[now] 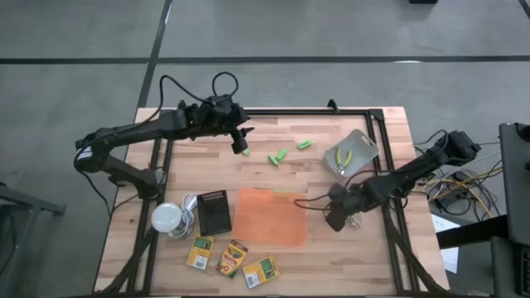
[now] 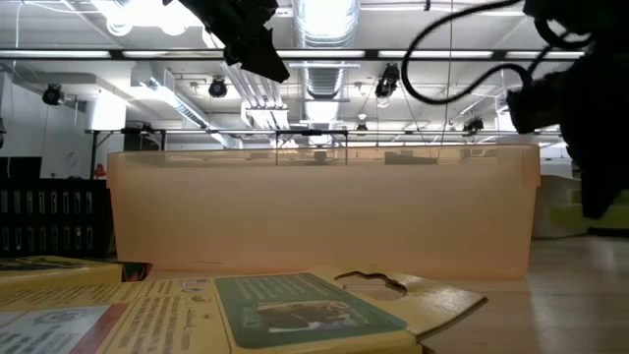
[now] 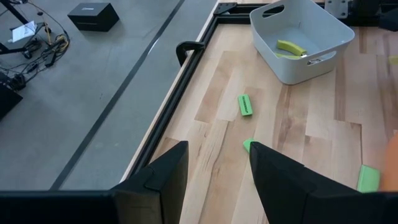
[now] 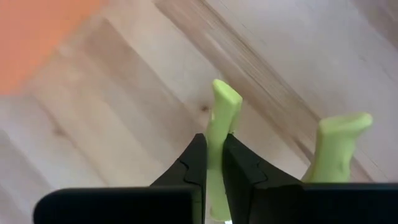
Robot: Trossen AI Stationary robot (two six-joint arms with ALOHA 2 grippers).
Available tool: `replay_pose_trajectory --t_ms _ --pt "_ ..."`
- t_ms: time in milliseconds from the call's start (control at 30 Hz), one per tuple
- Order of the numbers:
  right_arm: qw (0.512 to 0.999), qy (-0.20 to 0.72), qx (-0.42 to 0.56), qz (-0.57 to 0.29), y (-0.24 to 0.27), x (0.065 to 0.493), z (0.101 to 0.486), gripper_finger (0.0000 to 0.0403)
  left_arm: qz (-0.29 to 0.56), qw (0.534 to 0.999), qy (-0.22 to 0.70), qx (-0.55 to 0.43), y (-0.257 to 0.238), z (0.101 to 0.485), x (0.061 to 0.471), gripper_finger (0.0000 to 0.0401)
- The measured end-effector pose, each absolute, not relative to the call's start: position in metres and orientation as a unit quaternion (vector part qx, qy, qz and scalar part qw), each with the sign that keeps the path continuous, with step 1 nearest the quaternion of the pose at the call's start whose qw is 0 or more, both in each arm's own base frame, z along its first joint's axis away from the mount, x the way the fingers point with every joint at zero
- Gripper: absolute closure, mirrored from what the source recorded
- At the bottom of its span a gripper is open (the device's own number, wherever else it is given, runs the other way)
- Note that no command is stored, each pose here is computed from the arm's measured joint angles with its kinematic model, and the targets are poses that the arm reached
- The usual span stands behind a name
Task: Pick & Place School Supplies
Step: Put the green hole puncher into the gray bin
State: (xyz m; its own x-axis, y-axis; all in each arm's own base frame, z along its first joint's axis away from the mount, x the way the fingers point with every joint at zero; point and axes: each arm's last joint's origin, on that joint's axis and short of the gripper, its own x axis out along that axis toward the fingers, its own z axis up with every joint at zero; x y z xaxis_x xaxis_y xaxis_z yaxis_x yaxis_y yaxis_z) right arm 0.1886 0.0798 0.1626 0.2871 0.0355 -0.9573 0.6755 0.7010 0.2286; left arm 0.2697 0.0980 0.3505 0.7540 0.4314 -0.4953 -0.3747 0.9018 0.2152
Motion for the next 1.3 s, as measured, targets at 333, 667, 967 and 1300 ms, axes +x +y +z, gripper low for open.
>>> replay_pose_trajectory --t_ms 333,667,967,1300 --pt "0.8 0.426 0.285 -0.312 0.077 0.208 0.214 0.0372 0.215 0.935 0.276 0.052 0.098 0.351 0.27 0.0224" --pt "0.8 0.275 0.276 -0.455 0.045 0.205 0.277 0.0374 0.215 0.935 0.276 0.052 0.098 0.351 0.27 0.0224" --pt "0.678 0.257 0.333 -0.603 -0.009 0.189 0.285 0.0374 0.215 0.935 0.276 0.052 0.098 0.351 0.27 0.0224" --pt "0.669 0.24 0.35 -0.61 -0.047 0.186 0.264 0.0374 0.214 0.935 0.278 0.056 0.098 0.351 0.27 0.0224"
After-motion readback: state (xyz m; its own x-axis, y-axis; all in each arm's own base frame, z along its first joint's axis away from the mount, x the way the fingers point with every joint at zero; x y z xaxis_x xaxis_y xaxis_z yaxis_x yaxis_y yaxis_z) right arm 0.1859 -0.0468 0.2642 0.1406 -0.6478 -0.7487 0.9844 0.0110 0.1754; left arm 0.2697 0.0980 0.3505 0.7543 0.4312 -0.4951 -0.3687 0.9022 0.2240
